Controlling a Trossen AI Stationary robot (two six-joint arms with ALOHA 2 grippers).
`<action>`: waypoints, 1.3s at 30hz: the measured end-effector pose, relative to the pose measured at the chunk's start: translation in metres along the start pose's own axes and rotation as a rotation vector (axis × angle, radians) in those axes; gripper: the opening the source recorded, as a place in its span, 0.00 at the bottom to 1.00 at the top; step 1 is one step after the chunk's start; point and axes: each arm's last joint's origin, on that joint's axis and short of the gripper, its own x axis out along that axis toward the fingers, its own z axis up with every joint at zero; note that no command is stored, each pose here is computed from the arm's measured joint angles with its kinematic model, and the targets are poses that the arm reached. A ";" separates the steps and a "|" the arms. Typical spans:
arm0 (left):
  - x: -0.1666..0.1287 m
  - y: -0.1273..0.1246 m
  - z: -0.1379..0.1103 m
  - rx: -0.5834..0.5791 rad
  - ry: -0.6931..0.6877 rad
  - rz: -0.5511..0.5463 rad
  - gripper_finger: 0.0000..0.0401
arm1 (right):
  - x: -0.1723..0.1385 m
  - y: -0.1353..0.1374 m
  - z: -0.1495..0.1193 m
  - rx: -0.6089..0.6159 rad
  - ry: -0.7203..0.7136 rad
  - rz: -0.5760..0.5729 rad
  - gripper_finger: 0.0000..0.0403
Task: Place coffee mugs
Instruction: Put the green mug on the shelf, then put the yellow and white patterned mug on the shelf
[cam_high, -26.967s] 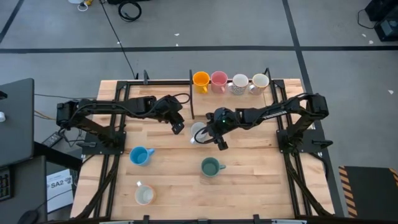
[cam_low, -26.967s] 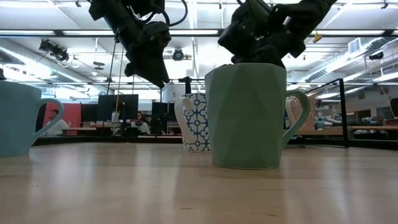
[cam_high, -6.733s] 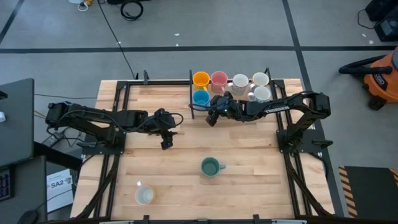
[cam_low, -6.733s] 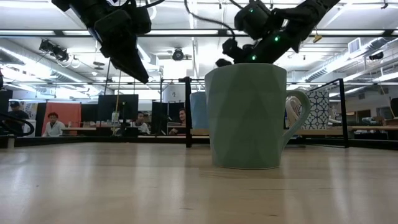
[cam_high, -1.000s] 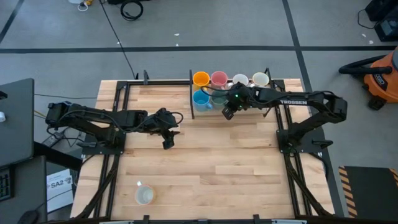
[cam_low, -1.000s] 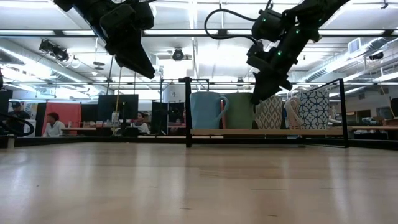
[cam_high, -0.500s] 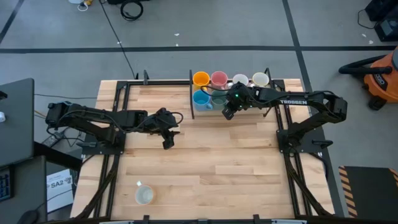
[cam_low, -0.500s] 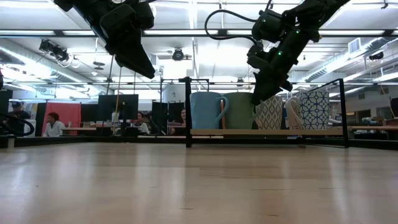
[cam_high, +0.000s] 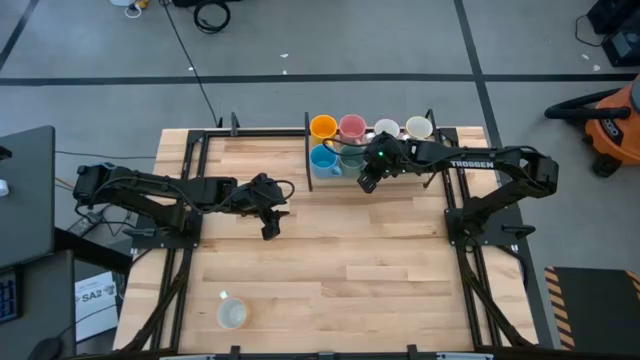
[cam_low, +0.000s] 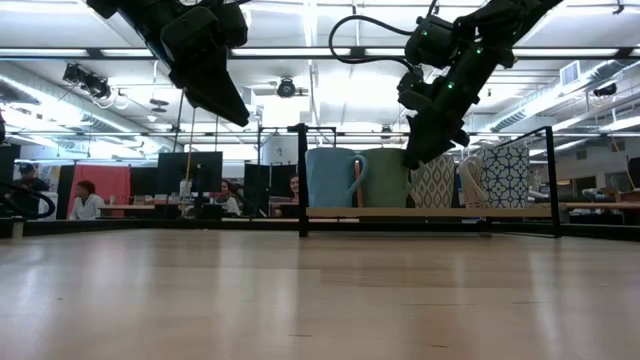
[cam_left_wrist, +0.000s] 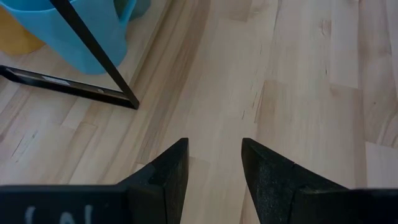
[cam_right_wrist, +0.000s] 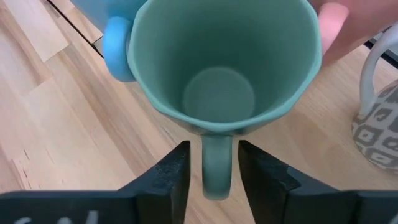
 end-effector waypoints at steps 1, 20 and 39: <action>0.000 0.000 0.000 0.000 0.000 0.000 0.39 | 0.000 0.000 0.000 0.000 0.000 0.000 0.35; 0.000 0.000 0.000 0.000 0.000 0.000 0.39 | 0.000 0.000 0.000 -0.002 -0.002 -0.004 0.52; 0.000 -0.003 0.003 -0.007 -0.013 -0.095 0.39 | -0.065 0.001 0.007 0.001 -0.182 0.191 0.52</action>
